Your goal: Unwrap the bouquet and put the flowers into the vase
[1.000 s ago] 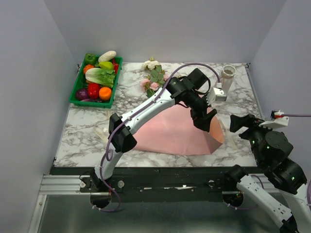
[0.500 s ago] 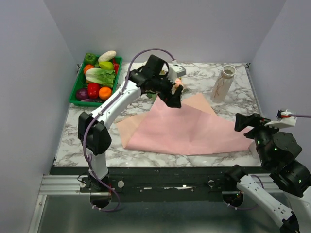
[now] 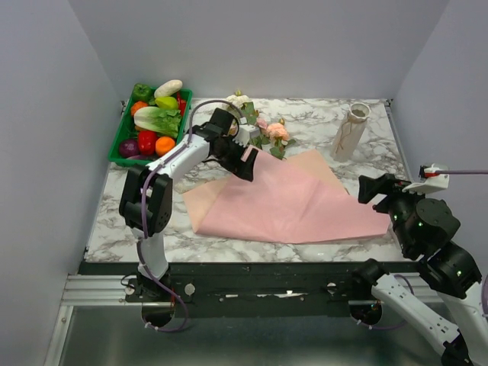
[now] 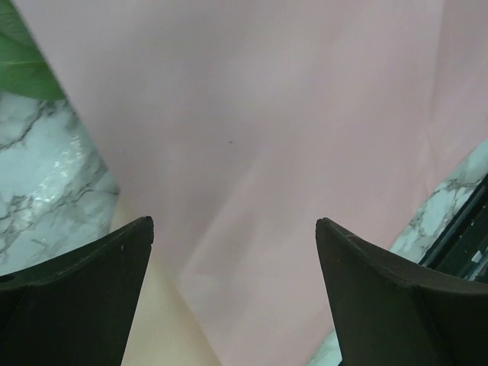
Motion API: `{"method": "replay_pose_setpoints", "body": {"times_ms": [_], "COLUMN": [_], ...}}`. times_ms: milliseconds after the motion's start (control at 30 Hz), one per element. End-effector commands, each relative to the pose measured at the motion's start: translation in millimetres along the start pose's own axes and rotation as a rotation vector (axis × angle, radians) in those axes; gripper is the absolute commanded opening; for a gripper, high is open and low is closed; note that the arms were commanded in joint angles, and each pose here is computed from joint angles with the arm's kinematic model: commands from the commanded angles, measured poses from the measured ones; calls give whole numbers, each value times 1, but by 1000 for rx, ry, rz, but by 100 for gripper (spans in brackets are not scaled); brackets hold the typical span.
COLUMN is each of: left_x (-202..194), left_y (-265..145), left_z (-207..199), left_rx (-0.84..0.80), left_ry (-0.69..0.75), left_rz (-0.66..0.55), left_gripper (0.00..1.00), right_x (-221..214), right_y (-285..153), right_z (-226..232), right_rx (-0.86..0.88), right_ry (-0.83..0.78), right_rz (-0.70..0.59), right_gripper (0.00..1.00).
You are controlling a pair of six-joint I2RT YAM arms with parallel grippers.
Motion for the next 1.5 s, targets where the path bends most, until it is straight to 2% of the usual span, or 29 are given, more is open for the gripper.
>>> {"method": "replay_pose_setpoints", "body": {"times_ms": [0,100,333,467,600,667,700,767,800,867,900,1067,1133,1333,1467], "left_x": [4,3,-9,-9,-9,-10,-10,-11,-11,-11,-10,-7,-4,15,23], "left_y": [1,7,23,27,29,29,30,30,30,29,28,22,17,-16,-46], "left_z": [27,38,36,47,59,59,59,55,53,50,50,47,46,27,-8], "left_rx": [19,23,-185,-155,-127,-147,-160,-204,-217,-237,-237,-244,-231,-212,-219], "left_ry": [-1,-4,35,33,17,10,10,5,4,17,26,34,44,96,168], "left_rz": [-47,-36,11,21,13,11,10,3,-1,-10,-12,-12,-18,-69,-97], "left_gripper": [94,94,93,93,88,79,68,54,38,29,21,9,1,0,0], "right_x": [-6,-9,-14,-14,-15,-15,-15,-16,-15,-15,-15,-15,-15,-14,-12], "right_y": [3,5,9,9,8,8,8,8,8,8,8,9,10,13,16], "right_z": [4,5,6,6,7,7,7,8,8,9,10,12,13,17,20], "right_rx": [36,39,43,48,64,65,65,69,72,76,81,92,97,103,110], "right_ry": [3,6,9,11,15,17,17,19,22,25,26,31,32,29,26], "right_rz": [15,20,28,31,35,35,35,34,32,31,34,41,42,42,43], "right_gripper": [88,88,87,87,86,86,86,86,86,84,84,82,82,81,82]}}
Point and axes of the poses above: each gripper's point midway between its finger pads, its own y axis out along the fingers, its own z axis along the line the jaws close on, x = y × z, the point moved 8 cm from there along -y, back along the fingers, and after that the axes turned 8 degrees about y, right-handed, at the moved point
